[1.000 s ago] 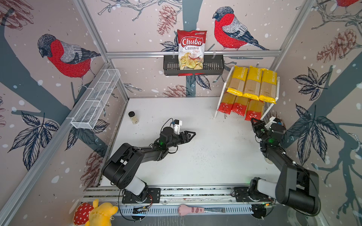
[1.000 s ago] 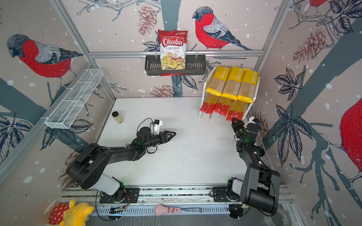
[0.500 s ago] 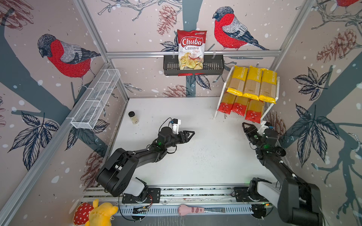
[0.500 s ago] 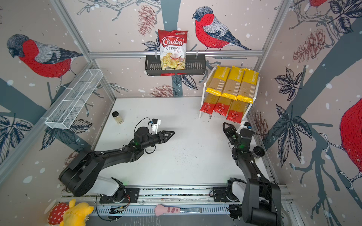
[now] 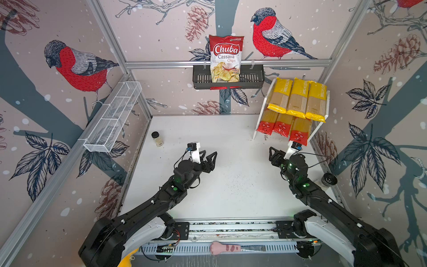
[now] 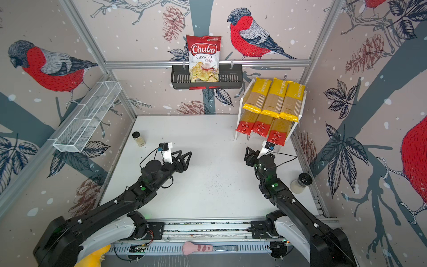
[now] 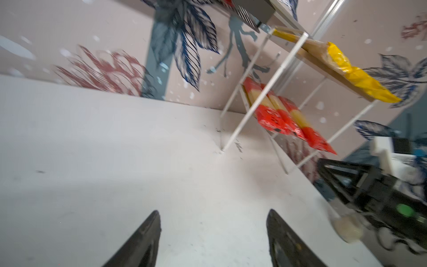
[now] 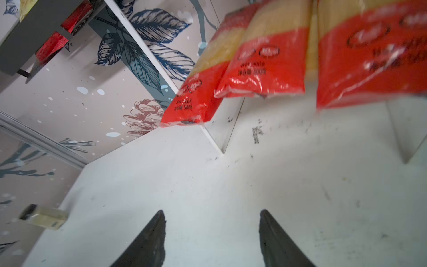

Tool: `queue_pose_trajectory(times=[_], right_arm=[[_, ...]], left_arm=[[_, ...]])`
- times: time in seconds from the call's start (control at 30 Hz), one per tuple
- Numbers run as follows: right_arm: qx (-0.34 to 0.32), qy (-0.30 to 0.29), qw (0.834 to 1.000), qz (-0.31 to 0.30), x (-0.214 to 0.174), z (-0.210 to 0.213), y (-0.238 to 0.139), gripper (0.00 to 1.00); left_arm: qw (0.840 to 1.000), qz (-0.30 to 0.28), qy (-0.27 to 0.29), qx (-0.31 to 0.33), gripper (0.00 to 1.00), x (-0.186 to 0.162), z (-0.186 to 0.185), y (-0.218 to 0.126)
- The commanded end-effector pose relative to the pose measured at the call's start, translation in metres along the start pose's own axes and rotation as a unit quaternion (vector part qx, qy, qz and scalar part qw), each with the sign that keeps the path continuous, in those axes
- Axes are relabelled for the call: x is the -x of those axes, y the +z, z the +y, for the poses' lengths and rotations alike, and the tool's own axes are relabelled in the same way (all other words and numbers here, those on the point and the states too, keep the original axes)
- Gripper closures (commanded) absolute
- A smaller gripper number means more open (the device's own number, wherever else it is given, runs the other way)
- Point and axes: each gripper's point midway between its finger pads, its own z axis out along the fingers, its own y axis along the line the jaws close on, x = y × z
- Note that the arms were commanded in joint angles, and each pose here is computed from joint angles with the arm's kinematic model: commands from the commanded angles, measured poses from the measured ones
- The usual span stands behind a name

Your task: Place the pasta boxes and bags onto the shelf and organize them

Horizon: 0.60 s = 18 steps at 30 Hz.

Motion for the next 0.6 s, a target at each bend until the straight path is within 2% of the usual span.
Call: queue_pose_trajectory(times=[0.0,0.07,0.17,0.23,0.33,0.4,0.47,0.57], right_arm=[[-0.074,-0.104,0.989,-0.079,0.041,-0.016,0.002,0.22],[-0.123,-0.092,0.983,-0.099,0.057,-0.035,0.005,0.22],[-0.188,-0.034,0.972,-0.135,0.077,-0.077,0.004,0.22],[-0.219,-0.009,0.965,-0.147,0.079,-0.100,0.004,0.22],[-0.245,-0.028,0.955,-0.167,0.078,-0.112,0.005,0.22],[-0.258,-0.047,0.951,-0.163,0.071,-0.118,0.010,0.22],[-0.266,-0.070,0.950,-0.145,0.061,-0.122,0.016,0.23],[-0.280,-0.087,0.945,-0.145,0.049,-0.129,0.011,0.23]], left_arm=[[0.972,-0.068,0.141,0.177,0.27,0.038,0.053,-0.014],[0.949,-0.105,0.178,0.237,0.25,0.056,0.068,-0.023],[0.914,-0.139,0.209,0.319,0.23,0.070,0.093,-0.039],[0.894,-0.135,0.223,0.364,0.22,0.065,0.117,-0.047],[0.875,-0.131,0.207,0.417,0.22,0.051,0.158,-0.058],[0.870,-0.133,0.193,0.433,0.22,0.040,0.177,-0.064],[0.873,-0.125,0.192,0.431,0.21,0.030,0.186,-0.062],[0.888,-0.110,0.186,0.406,0.20,0.011,0.195,-0.053]])
